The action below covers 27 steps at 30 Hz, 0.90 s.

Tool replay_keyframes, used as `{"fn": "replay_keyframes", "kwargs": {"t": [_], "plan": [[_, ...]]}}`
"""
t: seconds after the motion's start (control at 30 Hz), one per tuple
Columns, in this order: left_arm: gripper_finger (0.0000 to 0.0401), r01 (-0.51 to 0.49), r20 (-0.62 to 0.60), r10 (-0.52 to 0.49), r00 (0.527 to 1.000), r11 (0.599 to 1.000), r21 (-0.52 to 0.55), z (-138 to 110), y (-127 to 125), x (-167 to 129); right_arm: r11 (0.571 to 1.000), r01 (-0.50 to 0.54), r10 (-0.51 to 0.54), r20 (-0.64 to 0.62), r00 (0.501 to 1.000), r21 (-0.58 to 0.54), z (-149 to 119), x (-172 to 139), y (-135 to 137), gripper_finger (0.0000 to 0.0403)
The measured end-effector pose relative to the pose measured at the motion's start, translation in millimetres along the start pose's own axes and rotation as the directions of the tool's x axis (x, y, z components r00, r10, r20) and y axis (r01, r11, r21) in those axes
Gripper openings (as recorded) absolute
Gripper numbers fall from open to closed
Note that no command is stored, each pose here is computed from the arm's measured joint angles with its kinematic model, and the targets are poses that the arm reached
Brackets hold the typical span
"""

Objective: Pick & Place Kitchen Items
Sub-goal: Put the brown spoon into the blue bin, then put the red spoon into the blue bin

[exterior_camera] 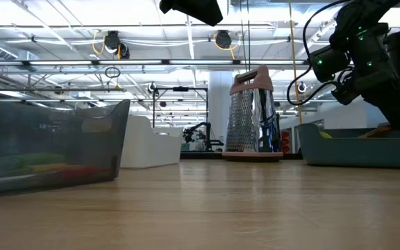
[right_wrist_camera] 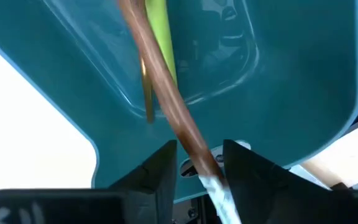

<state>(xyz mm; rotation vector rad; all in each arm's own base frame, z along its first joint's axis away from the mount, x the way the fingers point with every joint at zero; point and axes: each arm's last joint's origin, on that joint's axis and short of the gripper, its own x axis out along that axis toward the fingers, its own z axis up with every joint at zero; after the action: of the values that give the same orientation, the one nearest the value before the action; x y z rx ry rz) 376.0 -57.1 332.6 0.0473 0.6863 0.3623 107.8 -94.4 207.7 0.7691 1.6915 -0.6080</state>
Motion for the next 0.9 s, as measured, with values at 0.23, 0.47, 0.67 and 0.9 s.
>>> {"fn": "replay_keyframes", "kwargs": {"t": [0.23,0.47,0.67,0.9], "plan": [[0.0097,0.0,0.0,0.0,1.0,1.0,0.0,0,0,0,1.0,-0.001,0.001,-0.004,1.0,0.0,0,0,0,0.0157],[0.0097,0.0,0.0,0.0,1.0,1.0,0.0,0,0,0,1.0,-0.031,0.031,-0.044,0.999,0.001,-4,0,1,0.0164],[0.0097,0.0,0.0,0.0,1.0,1.0,0.001,0,0,0,1.0,-0.008,0.011,-0.13,0.991,0.024,-15,-12,-1,0.0164],[0.0097,0.0,0.0,0.0,1.0,1.0,0.001,0,0,0,0.994,0.073,-0.073,-0.002,0.997,0.076,-20,-37,-3,0.0164]]}}
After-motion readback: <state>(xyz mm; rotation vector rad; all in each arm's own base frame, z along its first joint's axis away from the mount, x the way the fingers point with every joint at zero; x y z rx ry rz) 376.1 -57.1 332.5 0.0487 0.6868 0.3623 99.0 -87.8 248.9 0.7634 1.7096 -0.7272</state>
